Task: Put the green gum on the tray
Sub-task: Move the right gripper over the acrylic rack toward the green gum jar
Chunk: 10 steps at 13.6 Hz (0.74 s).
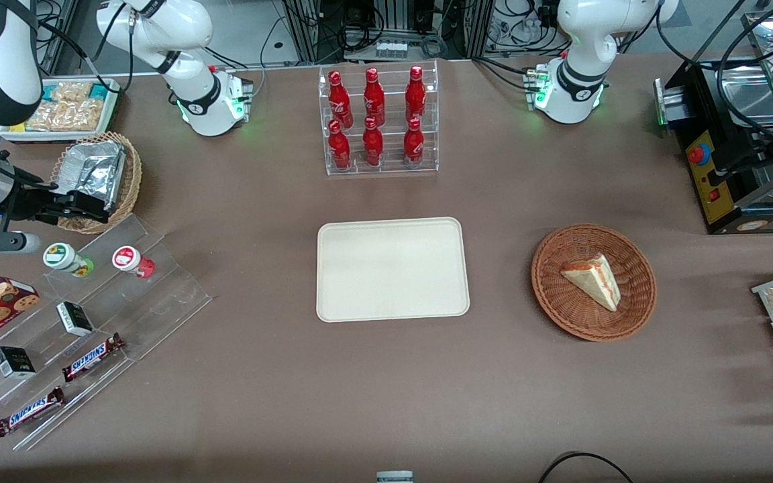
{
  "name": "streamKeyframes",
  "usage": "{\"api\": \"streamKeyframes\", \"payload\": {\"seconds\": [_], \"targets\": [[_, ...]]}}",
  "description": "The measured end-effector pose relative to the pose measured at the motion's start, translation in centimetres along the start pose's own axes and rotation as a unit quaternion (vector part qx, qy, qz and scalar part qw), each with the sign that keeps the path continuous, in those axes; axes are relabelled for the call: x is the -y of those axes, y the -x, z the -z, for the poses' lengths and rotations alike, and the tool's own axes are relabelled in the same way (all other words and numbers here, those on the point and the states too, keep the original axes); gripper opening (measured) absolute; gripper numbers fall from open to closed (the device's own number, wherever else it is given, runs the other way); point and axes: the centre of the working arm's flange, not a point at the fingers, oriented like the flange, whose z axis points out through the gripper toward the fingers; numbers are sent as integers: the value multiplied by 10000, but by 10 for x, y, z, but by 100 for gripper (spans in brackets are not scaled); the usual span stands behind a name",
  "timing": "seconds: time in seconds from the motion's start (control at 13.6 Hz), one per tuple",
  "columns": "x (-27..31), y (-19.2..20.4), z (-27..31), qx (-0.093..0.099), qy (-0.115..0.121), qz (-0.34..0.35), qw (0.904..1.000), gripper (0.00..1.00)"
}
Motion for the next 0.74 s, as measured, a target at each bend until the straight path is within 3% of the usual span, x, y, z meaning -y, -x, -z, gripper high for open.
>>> {"api": "streamKeyframes", "payload": {"seconds": [0.37,0.74], "targets": [[-59,-5,-36,-222,-8,915,9956,100],[-131,1,-69,-403,62,2248,9735,100]]}}
